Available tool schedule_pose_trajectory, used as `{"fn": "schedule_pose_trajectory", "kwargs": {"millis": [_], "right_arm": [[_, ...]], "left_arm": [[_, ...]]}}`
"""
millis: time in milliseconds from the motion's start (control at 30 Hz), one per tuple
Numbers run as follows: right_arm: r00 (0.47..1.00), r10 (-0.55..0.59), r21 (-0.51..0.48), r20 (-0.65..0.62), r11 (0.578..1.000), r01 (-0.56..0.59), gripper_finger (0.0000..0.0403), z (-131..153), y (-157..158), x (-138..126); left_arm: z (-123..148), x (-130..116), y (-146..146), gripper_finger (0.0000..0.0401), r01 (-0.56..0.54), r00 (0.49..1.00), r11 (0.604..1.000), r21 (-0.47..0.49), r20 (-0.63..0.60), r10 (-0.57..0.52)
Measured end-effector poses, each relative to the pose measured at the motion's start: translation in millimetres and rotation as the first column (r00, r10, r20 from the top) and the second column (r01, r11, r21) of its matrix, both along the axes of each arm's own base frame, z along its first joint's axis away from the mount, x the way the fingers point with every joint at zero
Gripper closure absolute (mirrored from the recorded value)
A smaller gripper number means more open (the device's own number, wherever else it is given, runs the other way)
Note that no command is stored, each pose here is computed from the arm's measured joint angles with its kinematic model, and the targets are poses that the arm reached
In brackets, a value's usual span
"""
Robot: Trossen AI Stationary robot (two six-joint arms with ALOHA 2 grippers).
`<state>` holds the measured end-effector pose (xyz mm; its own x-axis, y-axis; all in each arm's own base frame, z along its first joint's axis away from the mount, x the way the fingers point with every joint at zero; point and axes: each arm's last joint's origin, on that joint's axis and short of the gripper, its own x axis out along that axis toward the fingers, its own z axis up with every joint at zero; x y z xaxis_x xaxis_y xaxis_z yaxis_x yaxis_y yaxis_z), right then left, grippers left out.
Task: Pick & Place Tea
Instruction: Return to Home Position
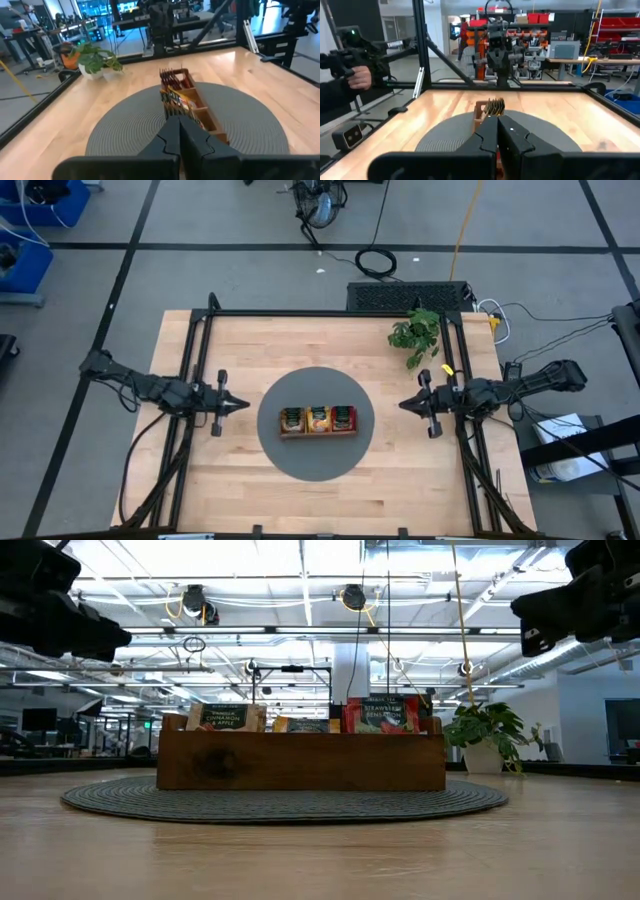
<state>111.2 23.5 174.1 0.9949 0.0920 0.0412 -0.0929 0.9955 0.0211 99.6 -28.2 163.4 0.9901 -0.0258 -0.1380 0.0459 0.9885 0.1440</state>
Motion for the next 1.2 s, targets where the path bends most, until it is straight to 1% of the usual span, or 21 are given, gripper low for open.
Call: {"fn": "schedule_pose_trajectory", "kwargs": {"millis": [100, 300, 467, 667, 867, 1200], "right_arm": [[1.0, 0.003, 0.008, 0.023, 1.0, -0.003, 0.0403, 2.3, 0.1, -0.1], [1.0, 0.001, -0.002, 0.025, 1.0, -0.001, 0.0403, 2.4, 0.1, -0.1], [1.0, -0.002, -0.068, 0.02, 0.998, 0.004, 0.0403, 1.3, 0.0, 0.0], [1.0, -0.001, -0.038, 0.023, 0.999, 0.002, 0.0403, 1.9, 0.1, -0.1], [1.0, -0.001, -0.049, 0.025, 0.999, 0.003, 0.0403, 1.9, 0.1, -0.1], [1.0, -0.001, -0.048, 0.024, 0.999, 0.003, 0.0403, 1.9, 0.1, -0.1]], "left_arm": [[-0.9, 0.6, 0.0, 0.0394, -0.001, 1.0, 1.0, 0.0, -0.01, 0.001], [-1.9, 1.1, -0.4, 0.0396, 0.004, 1.0, 1.0, -0.007, -0.019, -0.004], [-2.5, 1.5, -0.3, 0.0384, -0.008, 1.0, 0.999, -0.038, -0.027, 0.007], [-2.5, 1.5, -0.2, 0.0387, -0.012, 1.0, 0.999, -0.044, -0.025, 0.011], [-1.5, 1.8, -0.3, 0.0397, -0.012, 1.0, 0.999, -0.051, -0.009, 0.012], [0.0, 2.1, -0.4, 0.0352, -0.012, 1.0, 0.998, -0.057, 0.009, 0.012]]}}
